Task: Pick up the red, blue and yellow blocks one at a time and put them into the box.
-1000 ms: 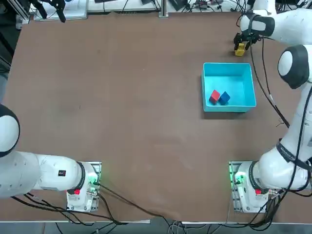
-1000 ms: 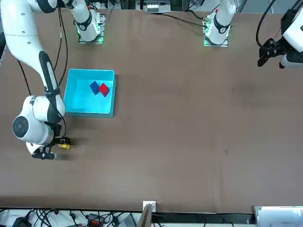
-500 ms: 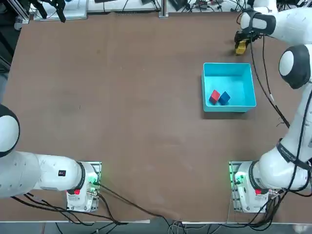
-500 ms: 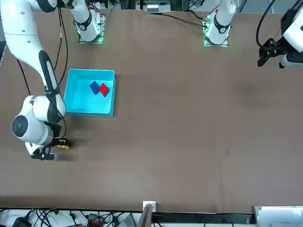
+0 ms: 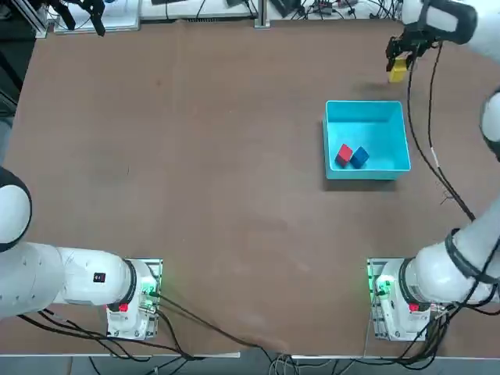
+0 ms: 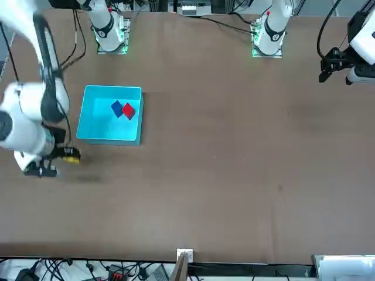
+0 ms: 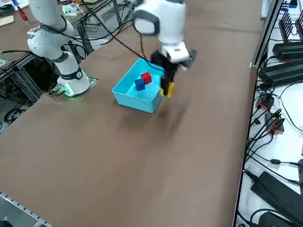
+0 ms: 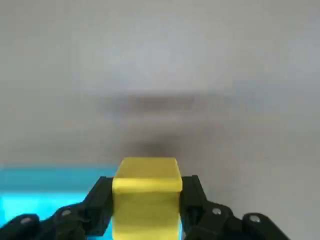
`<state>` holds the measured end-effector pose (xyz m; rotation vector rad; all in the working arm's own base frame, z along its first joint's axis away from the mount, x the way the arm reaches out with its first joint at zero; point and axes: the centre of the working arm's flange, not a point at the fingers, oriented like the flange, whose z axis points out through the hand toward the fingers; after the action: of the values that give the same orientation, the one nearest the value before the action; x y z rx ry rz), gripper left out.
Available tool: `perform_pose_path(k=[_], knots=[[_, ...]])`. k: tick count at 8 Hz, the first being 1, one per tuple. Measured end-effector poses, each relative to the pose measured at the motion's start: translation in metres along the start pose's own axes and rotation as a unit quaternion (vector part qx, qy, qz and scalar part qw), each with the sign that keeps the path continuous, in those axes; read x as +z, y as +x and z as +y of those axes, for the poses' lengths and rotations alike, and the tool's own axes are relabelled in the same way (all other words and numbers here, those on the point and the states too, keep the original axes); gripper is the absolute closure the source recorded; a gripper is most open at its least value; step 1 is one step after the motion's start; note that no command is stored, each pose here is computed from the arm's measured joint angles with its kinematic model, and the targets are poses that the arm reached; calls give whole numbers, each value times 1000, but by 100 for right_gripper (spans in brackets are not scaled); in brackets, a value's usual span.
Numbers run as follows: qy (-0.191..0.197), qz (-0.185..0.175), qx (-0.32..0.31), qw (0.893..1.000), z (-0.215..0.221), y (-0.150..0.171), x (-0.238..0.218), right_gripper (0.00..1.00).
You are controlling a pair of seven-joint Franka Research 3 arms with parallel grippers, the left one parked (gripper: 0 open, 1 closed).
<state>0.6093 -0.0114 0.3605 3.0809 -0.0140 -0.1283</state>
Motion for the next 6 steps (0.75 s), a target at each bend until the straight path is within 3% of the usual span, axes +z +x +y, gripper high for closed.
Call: perform_pose_path(k=[3,5,6], knots=[[-4,-35,-23,999,-35,-90,29,31],[-4,-39,-30,999,-45,-113,62,30],[-4,-42,-31,999,-44,-115,68,17]])
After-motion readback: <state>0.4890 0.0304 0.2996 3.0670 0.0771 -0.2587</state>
